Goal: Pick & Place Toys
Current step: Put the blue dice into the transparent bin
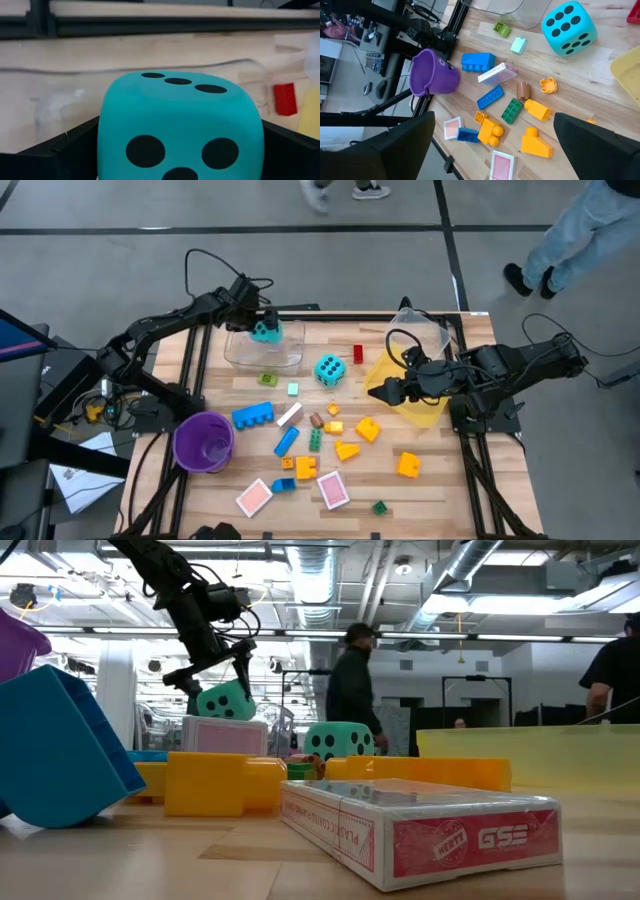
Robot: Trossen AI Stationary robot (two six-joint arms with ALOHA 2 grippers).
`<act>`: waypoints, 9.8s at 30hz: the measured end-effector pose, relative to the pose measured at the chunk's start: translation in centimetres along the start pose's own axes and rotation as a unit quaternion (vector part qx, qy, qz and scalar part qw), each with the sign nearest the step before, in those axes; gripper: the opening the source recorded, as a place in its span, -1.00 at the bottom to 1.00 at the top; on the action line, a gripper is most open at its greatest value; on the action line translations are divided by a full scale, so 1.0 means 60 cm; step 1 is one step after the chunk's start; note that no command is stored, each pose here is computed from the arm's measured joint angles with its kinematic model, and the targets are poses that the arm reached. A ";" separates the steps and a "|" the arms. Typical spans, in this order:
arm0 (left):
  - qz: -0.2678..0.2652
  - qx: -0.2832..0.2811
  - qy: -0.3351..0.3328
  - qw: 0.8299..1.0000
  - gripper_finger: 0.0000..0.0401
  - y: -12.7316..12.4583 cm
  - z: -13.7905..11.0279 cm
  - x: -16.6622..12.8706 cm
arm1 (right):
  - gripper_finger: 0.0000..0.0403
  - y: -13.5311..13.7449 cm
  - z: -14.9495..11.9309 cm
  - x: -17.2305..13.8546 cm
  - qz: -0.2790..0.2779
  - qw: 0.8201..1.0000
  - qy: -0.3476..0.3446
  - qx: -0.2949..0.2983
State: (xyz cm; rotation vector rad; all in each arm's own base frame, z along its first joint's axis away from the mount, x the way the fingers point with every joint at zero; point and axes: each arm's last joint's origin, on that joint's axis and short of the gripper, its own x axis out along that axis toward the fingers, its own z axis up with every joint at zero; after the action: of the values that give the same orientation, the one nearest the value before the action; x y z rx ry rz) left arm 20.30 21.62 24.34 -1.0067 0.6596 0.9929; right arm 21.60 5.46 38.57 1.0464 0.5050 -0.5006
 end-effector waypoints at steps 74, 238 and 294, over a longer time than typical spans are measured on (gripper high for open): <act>-0.023 -0.067 0.151 0.986 0.99 0.037 -0.010 0.019 | 0.98 0.000 -0.007 -0.004 -0.004 1.000 -0.013 -0.009; -0.076 0.579 -0.048 0.810 0.99 -0.082 -0.087 -0.093 | -1.00 -0.005 0.324 0.490 0.077 0.994 0.054 -0.049; -0.075 0.573 -0.071 0.813 0.99 -0.087 -0.081 -0.095 | -1.00 -0.022 0.326 0.483 0.038 0.995 0.058 -0.069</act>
State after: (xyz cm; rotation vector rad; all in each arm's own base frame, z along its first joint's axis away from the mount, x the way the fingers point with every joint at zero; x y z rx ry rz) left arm 22.53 14.15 29.05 0.0982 0.8582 0.3583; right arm 46.31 -16.91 28.02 0.9620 0.5928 -0.3334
